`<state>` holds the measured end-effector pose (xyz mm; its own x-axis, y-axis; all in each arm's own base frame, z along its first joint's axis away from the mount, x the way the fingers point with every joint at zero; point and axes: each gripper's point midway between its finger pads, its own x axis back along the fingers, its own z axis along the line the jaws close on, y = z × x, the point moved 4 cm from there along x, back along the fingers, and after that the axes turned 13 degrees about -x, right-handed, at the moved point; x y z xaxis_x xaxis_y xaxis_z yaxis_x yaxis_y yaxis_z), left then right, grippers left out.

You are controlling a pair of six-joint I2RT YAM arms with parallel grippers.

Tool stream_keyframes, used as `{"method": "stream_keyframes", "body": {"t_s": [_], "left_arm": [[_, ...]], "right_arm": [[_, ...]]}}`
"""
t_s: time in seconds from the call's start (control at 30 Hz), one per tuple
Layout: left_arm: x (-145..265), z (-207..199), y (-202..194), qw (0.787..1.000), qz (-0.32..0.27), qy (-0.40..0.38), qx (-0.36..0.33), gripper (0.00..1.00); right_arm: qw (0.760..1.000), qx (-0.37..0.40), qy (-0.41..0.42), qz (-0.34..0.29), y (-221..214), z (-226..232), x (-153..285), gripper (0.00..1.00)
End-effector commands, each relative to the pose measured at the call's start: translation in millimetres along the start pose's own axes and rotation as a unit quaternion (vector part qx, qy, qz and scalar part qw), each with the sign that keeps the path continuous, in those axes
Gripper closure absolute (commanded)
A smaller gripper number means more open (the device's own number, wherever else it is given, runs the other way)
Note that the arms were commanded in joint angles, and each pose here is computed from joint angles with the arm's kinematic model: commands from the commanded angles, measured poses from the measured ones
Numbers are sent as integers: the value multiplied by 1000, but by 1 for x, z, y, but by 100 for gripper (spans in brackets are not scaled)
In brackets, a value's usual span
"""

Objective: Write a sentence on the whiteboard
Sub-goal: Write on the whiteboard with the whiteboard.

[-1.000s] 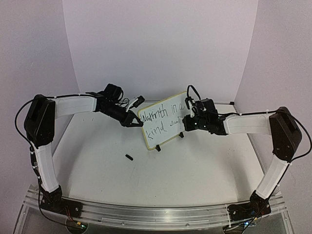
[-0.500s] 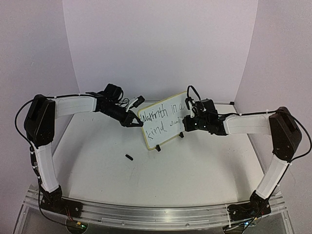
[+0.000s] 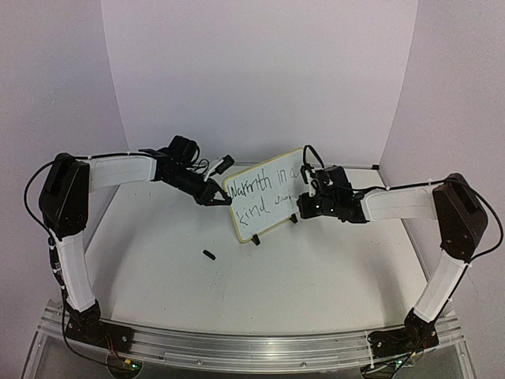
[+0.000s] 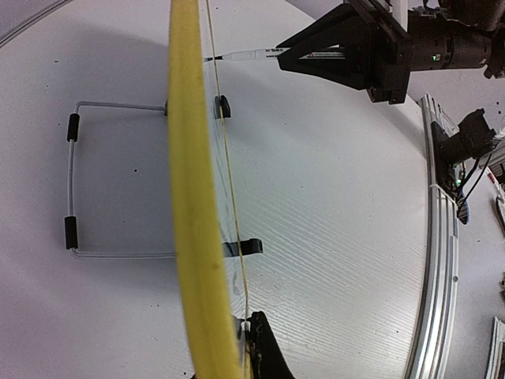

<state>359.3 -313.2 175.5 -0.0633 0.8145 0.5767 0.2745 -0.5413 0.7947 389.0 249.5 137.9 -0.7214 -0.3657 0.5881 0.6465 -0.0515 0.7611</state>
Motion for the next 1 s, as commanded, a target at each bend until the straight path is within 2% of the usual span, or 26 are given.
{"method": "stream_keyframes", "body": {"t_s": [0.0, 0.37, 0.97], "left_arm": [[-29, -20, -47, 994, 87, -40, 50, 100], [-29, -20, -48, 994, 88, -40, 49, 100], [-29, -19, -48, 994, 88, -41, 49, 100]], "right_arm": [[1000, -1, 3, -19, 15, 4, -1, 100], [999, 7, 8, -40, 33, 11, 1, 100], [1000, 2, -9, -20, 14, 2, -7, 100]]}}
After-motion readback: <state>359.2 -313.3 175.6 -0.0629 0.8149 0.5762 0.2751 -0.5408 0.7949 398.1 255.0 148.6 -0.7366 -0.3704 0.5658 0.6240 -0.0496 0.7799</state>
